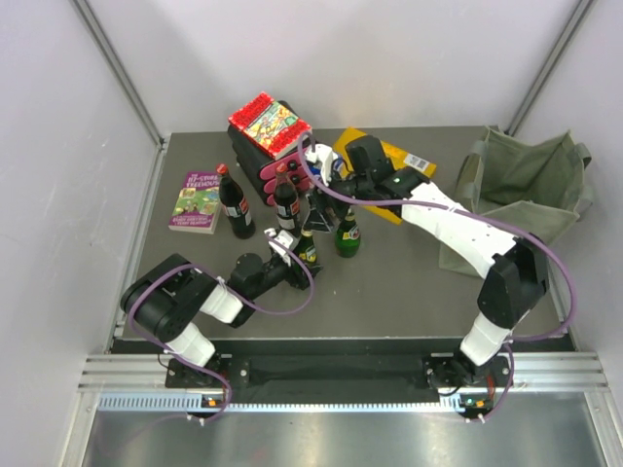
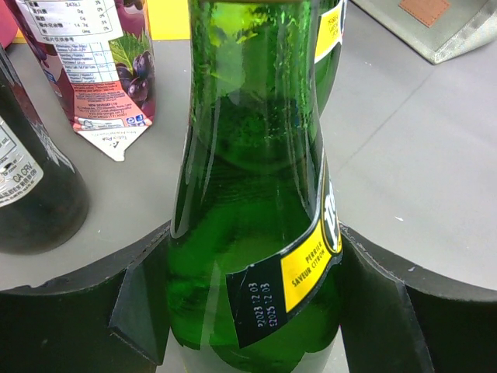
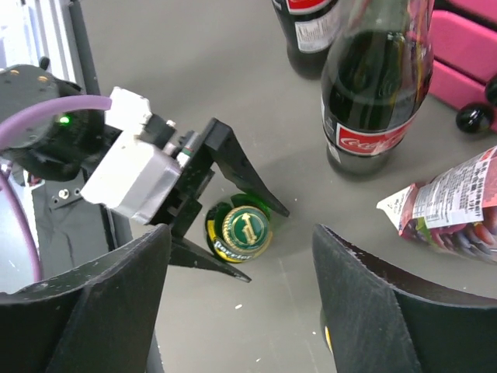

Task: Take the beverage out of the canvas bag
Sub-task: Place the drink at the center of the board.

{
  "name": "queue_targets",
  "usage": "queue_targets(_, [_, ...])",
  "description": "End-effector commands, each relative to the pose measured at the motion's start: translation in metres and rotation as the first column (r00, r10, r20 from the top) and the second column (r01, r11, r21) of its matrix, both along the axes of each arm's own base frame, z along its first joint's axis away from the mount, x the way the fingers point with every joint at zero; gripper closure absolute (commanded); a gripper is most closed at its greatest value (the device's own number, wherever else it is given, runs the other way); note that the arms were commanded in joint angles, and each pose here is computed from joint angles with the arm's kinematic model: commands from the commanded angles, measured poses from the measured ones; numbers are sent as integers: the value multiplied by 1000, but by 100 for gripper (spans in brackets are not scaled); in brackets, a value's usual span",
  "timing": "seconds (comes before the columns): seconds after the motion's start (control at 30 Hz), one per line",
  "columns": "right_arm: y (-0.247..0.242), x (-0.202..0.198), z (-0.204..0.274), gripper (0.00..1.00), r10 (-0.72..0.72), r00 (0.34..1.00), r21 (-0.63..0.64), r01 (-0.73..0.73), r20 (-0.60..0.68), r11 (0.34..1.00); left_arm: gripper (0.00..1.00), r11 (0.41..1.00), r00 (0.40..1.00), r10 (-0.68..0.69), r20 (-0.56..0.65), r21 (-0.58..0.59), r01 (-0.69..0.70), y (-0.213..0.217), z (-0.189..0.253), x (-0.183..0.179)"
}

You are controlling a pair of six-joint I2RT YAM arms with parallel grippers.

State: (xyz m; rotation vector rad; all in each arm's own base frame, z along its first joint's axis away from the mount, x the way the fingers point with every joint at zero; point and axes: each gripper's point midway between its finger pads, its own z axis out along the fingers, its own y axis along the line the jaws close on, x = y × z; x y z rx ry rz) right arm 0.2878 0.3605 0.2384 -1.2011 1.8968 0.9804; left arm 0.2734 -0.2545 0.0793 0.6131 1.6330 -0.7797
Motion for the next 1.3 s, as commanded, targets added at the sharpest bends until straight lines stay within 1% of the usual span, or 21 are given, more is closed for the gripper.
queue_targets(0.0, [16,3,10,29,9,1000,26,-9,20,1000,100,974,954,17,298,-218,51,-6,95,4])
queue_targets(0.27, [22,0,-10,30,27,1000,-11,-27,-5,1000,100,973,954,18,300,-224,53,-8,95,6])
queue_targets(0.4, [24,-7,-21,34,47,999,-39,-48,-24,998,100,972,953,14,304,-226,58,-10,97,7])
queue_targets(0.57, [27,-14,-30,34,62,997,-60,-65,-47,996,100,971,953,22,302,-232,52,-9,98,8])
queue_targets(0.6, [27,-14,-30,35,65,997,-58,-67,-46,996,100,971,952,21,307,-233,54,-10,100,8])
queue_targets(0.63, [29,-15,-31,37,69,996,-58,-72,-48,996,100,971,952,22,306,-234,52,-10,100,9])
queue_targets(0.67, [29,-17,-32,43,73,996,-60,-77,-54,995,100,971,952,22,305,-233,52,-10,100,9])
queue_targets(0.73, [32,-20,-32,49,85,995,-55,-88,-58,995,100,971,952,22,306,-234,52,-11,100,10])
queue_targets(0.77, [33,-21,-33,54,89,994,-56,-93,-61,994,100,971,952,22,306,-234,52,-11,100,10])
queue_targets(0.83, [35,-23,-32,58,97,993,-53,-101,-62,994,100,970,950,25,311,-237,52,-12,102,11])
queue_targets(0.87, [36,-24,-32,64,100,993,-51,-103,-61,993,100,970,951,25,310,-236,52,-12,102,12])
queue_targets(0.93, [37,-25,-33,69,103,992,-53,-107,-67,993,100,970,950,26,310,-236,50,-12,103,12])
queue_targets(1.03, [39,-23,-36,68,102,993,-61,-105,-63,993,100,971,951,29,309,-236,47,-11,103,12])
queue_targets(1.07, [38,-22,-37,59,96,994,-67,-100,-62,993,100,971,951,29,308,-235,47,-11,102,12])
queue_targets(1.1, [38,-21,-39,57,90,994,-71,-94,-61,993,100,971,952,32,306,-235,43,-10,102,12])
queue_targets(1.27, [38,-18,-44,57,86,995,-89,-91,-55,992,100,972,954,32,299,-232,40,-10,99,12])
